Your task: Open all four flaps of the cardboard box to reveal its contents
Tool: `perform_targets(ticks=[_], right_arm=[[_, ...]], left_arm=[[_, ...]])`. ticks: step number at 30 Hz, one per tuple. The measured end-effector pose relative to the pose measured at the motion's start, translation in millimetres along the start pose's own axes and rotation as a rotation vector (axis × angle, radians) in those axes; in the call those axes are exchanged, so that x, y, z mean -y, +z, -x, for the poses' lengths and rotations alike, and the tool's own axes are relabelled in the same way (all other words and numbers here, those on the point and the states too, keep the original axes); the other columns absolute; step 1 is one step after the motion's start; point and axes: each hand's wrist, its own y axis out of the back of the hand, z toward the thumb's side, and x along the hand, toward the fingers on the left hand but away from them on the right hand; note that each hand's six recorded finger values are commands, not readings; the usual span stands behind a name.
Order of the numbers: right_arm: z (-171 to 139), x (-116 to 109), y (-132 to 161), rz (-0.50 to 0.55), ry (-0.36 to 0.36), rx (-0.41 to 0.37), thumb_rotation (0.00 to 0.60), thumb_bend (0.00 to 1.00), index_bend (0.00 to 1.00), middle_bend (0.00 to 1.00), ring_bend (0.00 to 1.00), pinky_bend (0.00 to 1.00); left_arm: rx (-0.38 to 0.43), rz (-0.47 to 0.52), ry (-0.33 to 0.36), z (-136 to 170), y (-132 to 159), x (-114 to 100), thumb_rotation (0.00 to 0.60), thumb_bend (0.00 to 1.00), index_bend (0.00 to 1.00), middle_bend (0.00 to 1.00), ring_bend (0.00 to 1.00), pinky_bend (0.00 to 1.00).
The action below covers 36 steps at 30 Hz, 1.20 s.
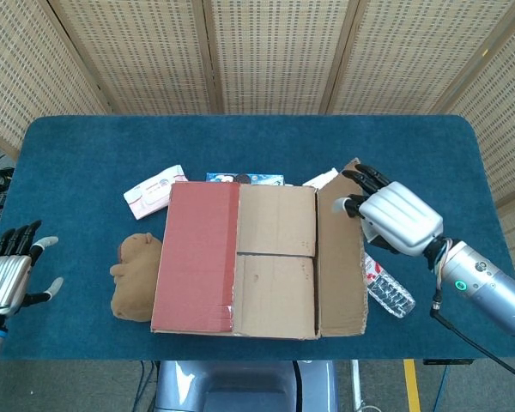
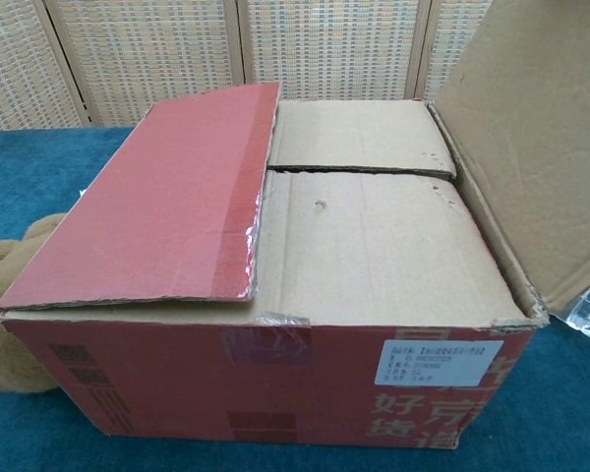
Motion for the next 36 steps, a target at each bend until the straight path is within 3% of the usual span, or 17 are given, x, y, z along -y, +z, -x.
perform_targets(ticks=[4, 11, 16, 24, 32, 36], right_arm=[[-9, 4, -11, 0.011, 0.011, 0.031, 0.600, 1.00, 0.30, 0.43, 0.00, 0.00], [-21, 14, -28, 0.076, 0.000, 0.065, 0.600, 1.00, 0.30, 0.40, 0.00, 0.00], [-26, 21, -34, 0.126, -0.032, 0.079, 0.600, 1.00, 0.27, 0.30, 0.00, 0.00], [-36, 33, -45, 0.201, -0.130, 0.132, 0.600, 0.96, 0.11, 0.10, 0.00, 0.00], [-50, 49, -64, 0.188, -0.214, 0.244, 0.600, 0.93, 0.05, 0.01, 0.00, 0.00], [-58, 59, -71, 0.179, -0.242, 0.306, 0.600, 0.93, 0.05, 0.00, 0.00, 0.00]], left_arm=[[0.036, -0.012, 0.012, -3, 7, -6, 0.497, 0.33, 0.20, 0.00, 0.00, 0.00], [0.177, -0.017, 0.018, -16, 36, -24, 0.495, 0.33, 0.19, 0.00, 0.00, 0.00], [0.277, -0.036, 0.040, -25, 58, -38, 0.497, 0.33, 0.16, 0.00, 0.00, 0.00], [0.473, -0.036, 0.051, -37, 103, -59, 0.497, 0.36, 0.13, 0.00, 0.00, 0.00], [0.692, -0.072, 0.021, -48, 158, -68, 0.498, 0.53, 0.12, 0.00, 0.00, 0.00], [0.761, -0.084, -0.012, -53, 180, -66, 0.501, 0.61, 0.12, 0.00, 0.00, 0.00]])
